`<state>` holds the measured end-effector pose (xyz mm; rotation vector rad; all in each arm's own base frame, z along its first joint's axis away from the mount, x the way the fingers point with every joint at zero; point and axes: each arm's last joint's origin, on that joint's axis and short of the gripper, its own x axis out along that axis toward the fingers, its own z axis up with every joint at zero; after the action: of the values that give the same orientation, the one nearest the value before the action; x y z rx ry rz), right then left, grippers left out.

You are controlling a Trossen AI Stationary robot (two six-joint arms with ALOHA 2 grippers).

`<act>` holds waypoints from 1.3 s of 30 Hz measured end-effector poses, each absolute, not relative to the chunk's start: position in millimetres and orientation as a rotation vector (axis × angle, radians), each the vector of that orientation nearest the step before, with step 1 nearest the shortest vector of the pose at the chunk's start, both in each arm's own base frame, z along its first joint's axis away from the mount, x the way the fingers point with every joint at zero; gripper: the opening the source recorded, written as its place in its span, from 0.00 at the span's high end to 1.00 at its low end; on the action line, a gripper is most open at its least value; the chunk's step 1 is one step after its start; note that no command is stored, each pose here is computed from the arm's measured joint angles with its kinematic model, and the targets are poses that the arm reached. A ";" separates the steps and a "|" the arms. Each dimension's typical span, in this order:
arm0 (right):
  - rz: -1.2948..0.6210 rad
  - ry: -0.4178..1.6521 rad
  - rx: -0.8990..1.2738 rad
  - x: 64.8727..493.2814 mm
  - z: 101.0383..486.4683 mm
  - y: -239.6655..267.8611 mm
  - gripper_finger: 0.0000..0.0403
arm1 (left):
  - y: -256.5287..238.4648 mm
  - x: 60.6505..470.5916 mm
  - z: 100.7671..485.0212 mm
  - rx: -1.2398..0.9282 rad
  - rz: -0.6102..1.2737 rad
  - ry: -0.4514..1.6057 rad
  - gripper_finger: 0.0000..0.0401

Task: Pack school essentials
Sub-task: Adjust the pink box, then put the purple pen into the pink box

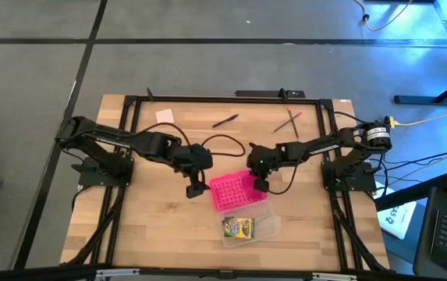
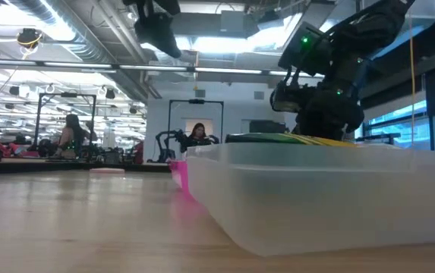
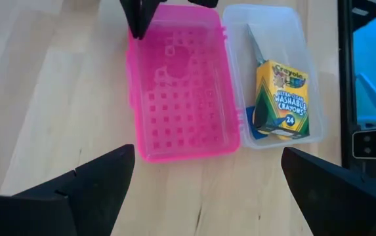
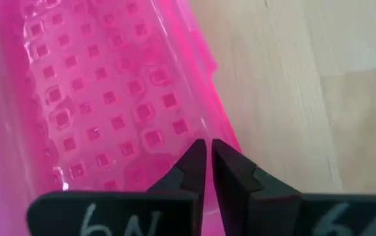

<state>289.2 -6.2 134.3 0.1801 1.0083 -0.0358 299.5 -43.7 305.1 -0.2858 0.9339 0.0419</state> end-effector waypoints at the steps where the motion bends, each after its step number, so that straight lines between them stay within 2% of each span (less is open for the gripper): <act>1: -0.033 1.006 0.175 289.5 134.5 -6.2 0.93 | -44.2 298.7 305.8 -0.286 0.050 0.932 0.06; 10: -0.148 0.978 0.113 290.9 135.7 -16.9 0.93 | -52.9 295.9 307.0 -0.269 0.040 0.929 0.06; 28: -0.252 0.903 0.119 290.1 141.3 -62.7 0.93 | -54.9 293.7 305.8 -0.270 0.088 0.941 0.06; 35: -0.121 0.744 0.138 285.2 191.5 -58.5 0.93 | -37.0 294.0 304.7 -0.318 0.231 0.935 0.06; 39: -0.115 0.653 0.147 269.9 227.2 -54.9 0.93 | -15.7 295.7 304.6 -0.341 0.291 0.929 0.06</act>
<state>269.9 -54.9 227.2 0.1468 0.6535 -0.1149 295.7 -15.7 304.6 -0.3407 0.9293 0.2915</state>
